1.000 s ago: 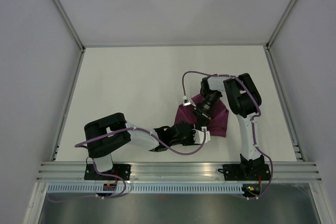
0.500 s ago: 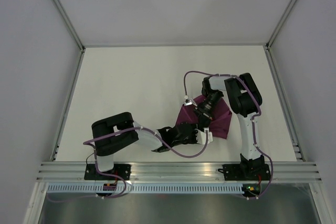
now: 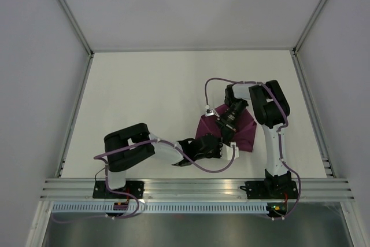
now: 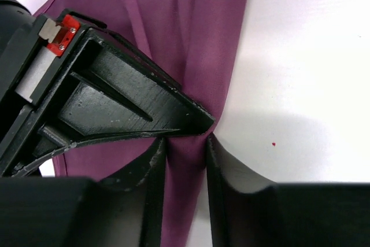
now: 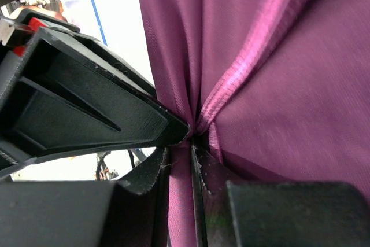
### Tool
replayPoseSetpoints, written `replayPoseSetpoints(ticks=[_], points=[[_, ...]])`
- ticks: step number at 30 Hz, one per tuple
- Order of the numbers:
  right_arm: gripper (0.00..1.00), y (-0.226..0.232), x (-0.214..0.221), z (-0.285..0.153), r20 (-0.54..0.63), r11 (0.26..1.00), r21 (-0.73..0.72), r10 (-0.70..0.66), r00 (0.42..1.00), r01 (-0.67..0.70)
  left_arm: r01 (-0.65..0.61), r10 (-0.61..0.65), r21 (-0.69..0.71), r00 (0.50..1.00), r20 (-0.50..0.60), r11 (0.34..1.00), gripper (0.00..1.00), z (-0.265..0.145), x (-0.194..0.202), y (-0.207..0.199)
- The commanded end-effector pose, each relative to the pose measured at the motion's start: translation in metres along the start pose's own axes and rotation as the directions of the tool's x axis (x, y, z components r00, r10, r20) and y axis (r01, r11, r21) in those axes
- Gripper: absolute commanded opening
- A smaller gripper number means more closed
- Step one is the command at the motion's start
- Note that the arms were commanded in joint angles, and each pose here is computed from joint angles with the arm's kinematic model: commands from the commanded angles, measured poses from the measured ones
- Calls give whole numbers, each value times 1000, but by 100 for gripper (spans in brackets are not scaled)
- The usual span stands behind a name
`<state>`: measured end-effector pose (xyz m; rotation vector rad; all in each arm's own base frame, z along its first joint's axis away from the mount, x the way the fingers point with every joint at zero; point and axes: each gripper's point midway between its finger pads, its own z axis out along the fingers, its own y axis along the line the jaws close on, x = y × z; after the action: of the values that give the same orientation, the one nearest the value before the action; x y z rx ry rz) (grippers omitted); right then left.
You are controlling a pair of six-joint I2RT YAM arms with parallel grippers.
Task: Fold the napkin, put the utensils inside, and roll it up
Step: Roll the napkin at the center of the board.
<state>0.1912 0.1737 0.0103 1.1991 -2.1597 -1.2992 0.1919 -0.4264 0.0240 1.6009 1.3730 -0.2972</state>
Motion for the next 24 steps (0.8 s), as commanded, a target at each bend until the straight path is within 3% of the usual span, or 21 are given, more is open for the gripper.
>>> replayPoseSetpoints(ticks=[1,6,8,15,20,24], points=[[0,-56,-2,7,-53,972,138,-184,982,189,-8,47,226,985,-165,974,26,0,49,-51],[1,-56,-6,4,-41,966,157,-199,979,203,59,4,286,976,-217,956,2,1,52,-64],[4,-55,-9,1,-31,963,169,-205,978,208,94,-24,311,975,-223,946,2,0,52,-69],[38,-42,-31,-26,49,931,268,-268,962,246,224,-131,368,956,-261,902,2,-5,55,-79],[50,-31,-50,-57,142,896,368,-317,938,247,309,-204,389,935,-290,868,2,-7,56,-84],[54,-27,-62,-85,241,880,437,-315,918,187,382,-267,401,911,-314,833,2,-8,60,-87]])
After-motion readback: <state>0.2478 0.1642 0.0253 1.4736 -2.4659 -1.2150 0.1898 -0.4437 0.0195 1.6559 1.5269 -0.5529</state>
